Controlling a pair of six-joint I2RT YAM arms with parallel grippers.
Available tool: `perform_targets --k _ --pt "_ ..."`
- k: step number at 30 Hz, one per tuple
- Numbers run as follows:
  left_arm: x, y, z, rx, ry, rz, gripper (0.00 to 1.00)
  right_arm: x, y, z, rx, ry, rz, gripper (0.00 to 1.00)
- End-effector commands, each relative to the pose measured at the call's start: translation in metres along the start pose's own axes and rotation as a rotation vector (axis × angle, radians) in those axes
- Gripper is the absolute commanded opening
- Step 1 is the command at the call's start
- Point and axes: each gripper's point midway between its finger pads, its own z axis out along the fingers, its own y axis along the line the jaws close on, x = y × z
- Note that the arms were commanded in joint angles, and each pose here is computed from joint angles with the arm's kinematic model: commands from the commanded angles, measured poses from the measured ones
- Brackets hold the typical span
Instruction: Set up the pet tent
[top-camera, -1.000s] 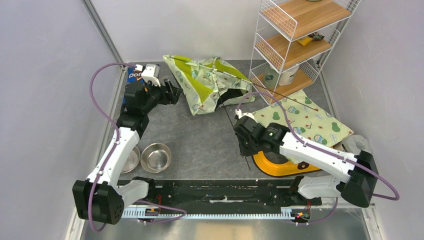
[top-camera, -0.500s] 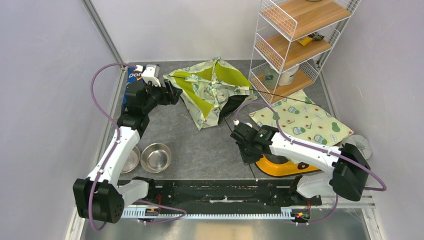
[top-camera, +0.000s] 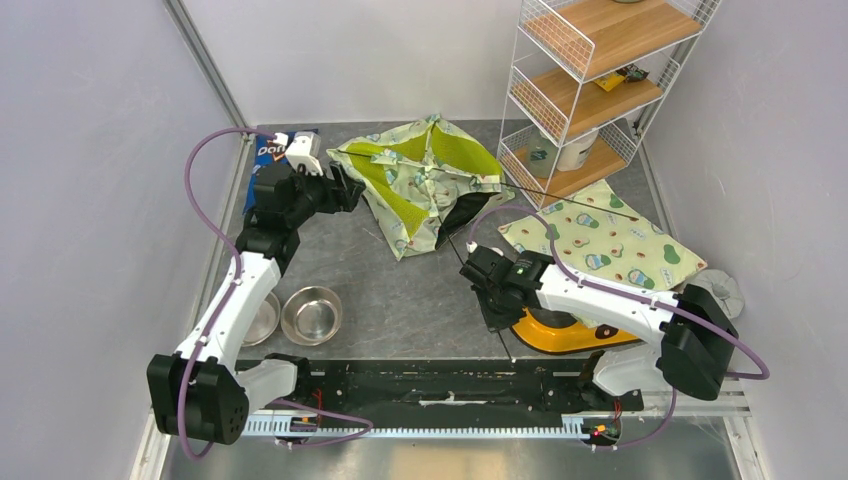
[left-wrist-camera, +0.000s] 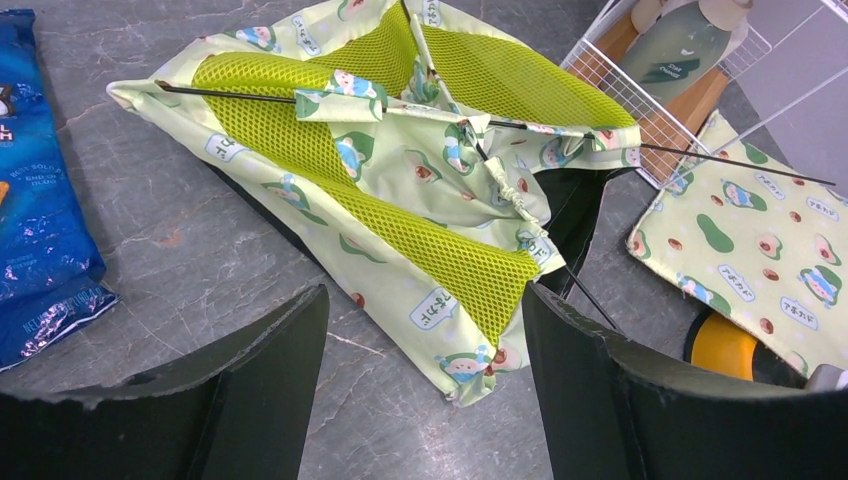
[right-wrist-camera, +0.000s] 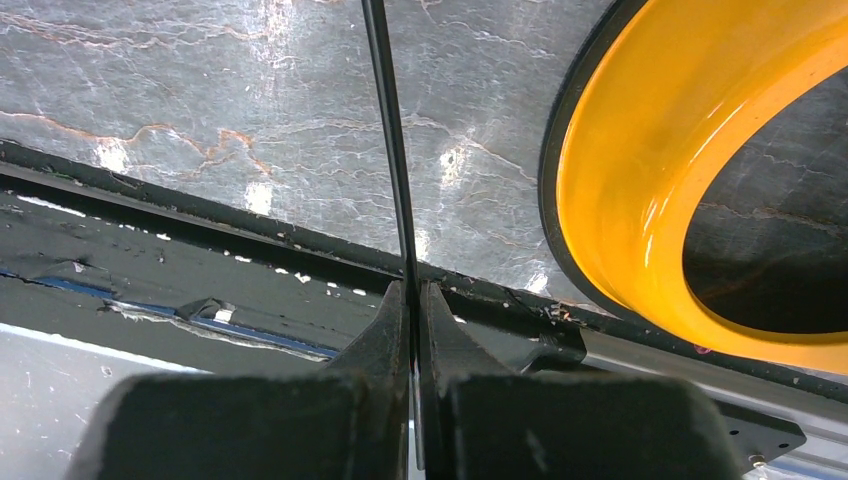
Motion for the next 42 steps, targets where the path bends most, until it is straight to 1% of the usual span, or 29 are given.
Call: perform_targets --k 1,6,8,9,12,14,17,21,24,29,33,37,42 --pt "0.002 0.0 0.0 -0.005 -0.006 -0.024 0.78 -0.035 0.0 0.0 0.011 -0.139 0.075 0.0" --pt "0.01 -0.001 0.0 0.003 0.016 -0.046 0.78 -0.043 0.005 -0.005 -0.013 -0.167 0.082 0.0" --pt "0.021 -0.003 -0.001 0.01 0.043 -0.086 0.77 -0.048 0.009 -0.008 -0.03 -0.189 0.086 0.0" --pt "0.028 -0.003 -0.001 0.004 0.056 -0.128 0.77 -0.052 0.011 -0.01 -0.038 -0.202 0.091 0.0" --pt "0.062 -0.004 0.001 0.004 0.129 -0.257 0.77 -0.061 0.017 -0.016 -0.059 -0.228 0.105 0.0" --pt "0.086 -0.001 0.004 -0.027 0.19 -0.353 0.76 -0.068 0.02 -0.021 -0.066 -0.246 0.113 0.0" --pt "0.121 0.0 0.006 -0.064 0.297 -0.428 0.74 -0.078 0.02 -0.031 -0.066 -0.27 0.135 0.0" --pt "0.145 -0.012 0.009 -0.035 0.381 -0.422 0.73 -0.102 0.015 -0.047 -0.077 -0.321 0.202 0.0" --pt "0.15 -0.022 0.012 -0.004 0.392 -0.383 0.73 -0.121 0.017 -0.057 -0.109 -0.356 0.244 0.0" --pt "0.146 -0.029 0.019 0.039 0.351 -0.314 0.73 -0.142 0.027 -0.071 -0.167 -0.392 0.274 0.0" --pt "0.126 -0.027 0.029 0.045 0.251 -0.267 0.73 -0.149 0.03 -0.08 -0.195 -0.404 0.275 0.0" --pt "0.099 -0.023 0.032 0.042 0.131 -0.184 0.74 -0.152 0.028 -0.086 -0.209 -0.415 0.281 0.0" --pt "0.059 -0.037 0.033 0.132 -0.023 -0.079 0.75 -0.153 0.028 -0.092 -0.223 -0.428 0.279 0.0"
